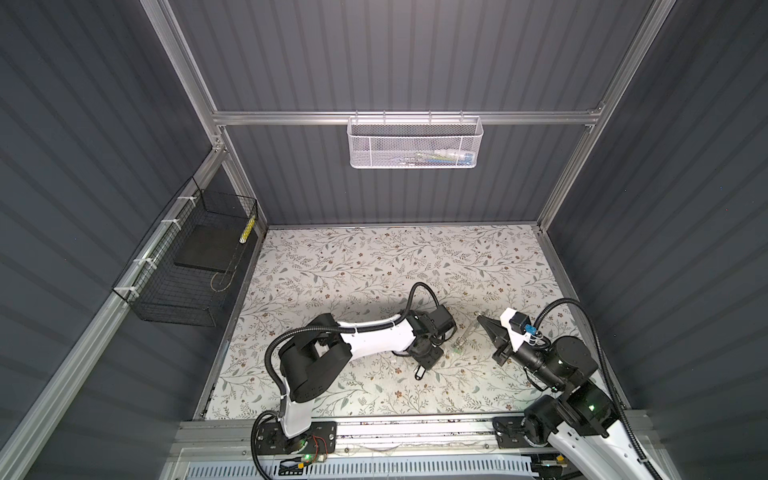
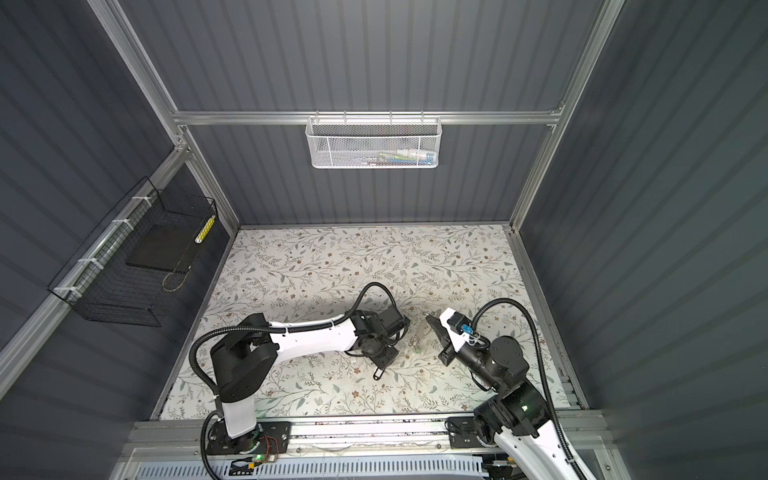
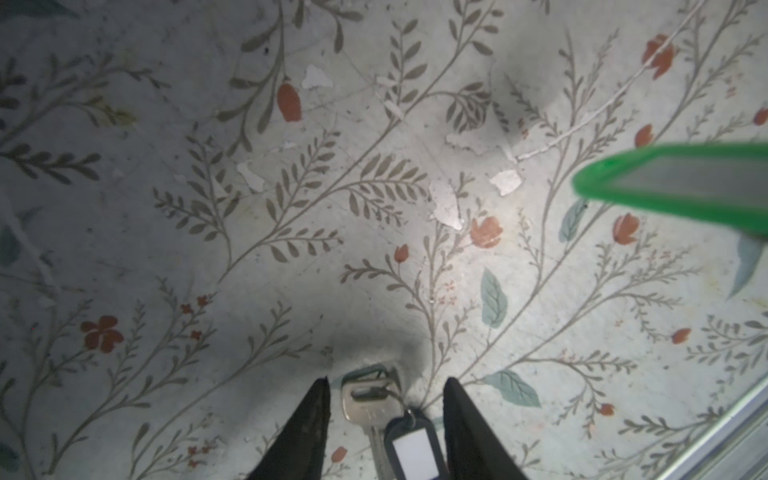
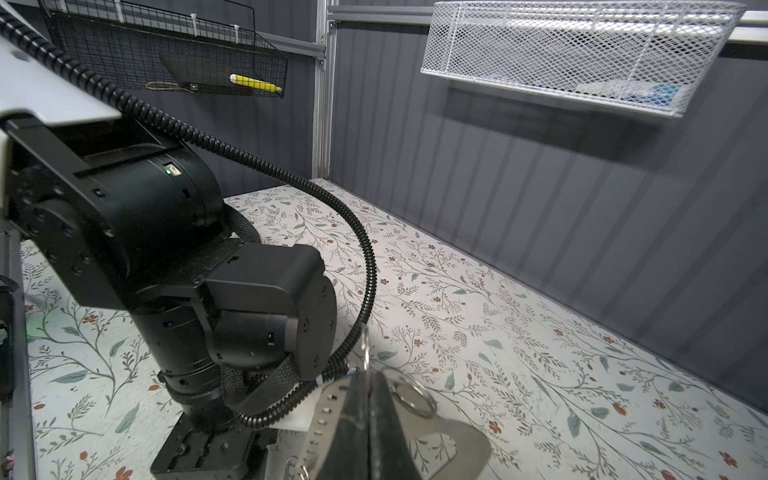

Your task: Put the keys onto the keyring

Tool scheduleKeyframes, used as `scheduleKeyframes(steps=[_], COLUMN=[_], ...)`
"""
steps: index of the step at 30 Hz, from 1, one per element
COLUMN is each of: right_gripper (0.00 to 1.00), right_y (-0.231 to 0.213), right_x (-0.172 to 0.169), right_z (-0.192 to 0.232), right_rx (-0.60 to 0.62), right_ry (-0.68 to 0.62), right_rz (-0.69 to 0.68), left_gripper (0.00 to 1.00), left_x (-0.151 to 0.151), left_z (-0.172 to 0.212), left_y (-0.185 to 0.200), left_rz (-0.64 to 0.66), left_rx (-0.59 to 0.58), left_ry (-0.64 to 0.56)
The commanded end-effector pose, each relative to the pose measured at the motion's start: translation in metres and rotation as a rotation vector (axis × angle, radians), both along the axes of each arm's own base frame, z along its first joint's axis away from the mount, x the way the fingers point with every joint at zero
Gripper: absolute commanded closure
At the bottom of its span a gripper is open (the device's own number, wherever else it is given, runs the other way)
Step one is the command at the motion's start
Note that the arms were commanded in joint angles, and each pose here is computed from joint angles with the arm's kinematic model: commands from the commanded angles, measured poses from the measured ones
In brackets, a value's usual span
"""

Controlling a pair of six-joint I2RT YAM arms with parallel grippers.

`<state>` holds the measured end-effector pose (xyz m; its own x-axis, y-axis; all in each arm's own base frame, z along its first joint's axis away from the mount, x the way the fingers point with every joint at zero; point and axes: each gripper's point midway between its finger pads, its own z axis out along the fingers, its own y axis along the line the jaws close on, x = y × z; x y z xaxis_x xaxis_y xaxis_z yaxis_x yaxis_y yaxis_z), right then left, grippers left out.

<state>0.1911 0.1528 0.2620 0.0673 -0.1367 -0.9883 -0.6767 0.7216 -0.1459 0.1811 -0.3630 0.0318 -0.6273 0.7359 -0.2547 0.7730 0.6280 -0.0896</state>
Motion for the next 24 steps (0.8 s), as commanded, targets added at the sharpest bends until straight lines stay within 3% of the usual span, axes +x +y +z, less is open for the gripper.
scheduleKeyframes(steps=[1,13,24], right_gripper=[0.96,0.96,0.96], right_y=[-0.0019,-0.0024,-0.0022], right_x=[0.0002,0.0016,0.0016], right_z=[0.0022,-0.0005,-0.0013], right_rx=[0.005,-0.001,-0.002], right_ry=[-0.016,-0.014,-0.015], right_rz=[-0.011,-0.017,-0.016], left_gripper=[0.58,0.75,0.74], left_x=[-0.0034,-0.0081,-0.0099], left_z=[-0.0001,-0.0044,-0.0056], left_y=[0.0007,-0.0016,0.0027], left_rz=[-0.008,-0.026,-0.004], left_rx=[0.031,0.052,0.067], left_ry=[0.011,0.033,0.04])
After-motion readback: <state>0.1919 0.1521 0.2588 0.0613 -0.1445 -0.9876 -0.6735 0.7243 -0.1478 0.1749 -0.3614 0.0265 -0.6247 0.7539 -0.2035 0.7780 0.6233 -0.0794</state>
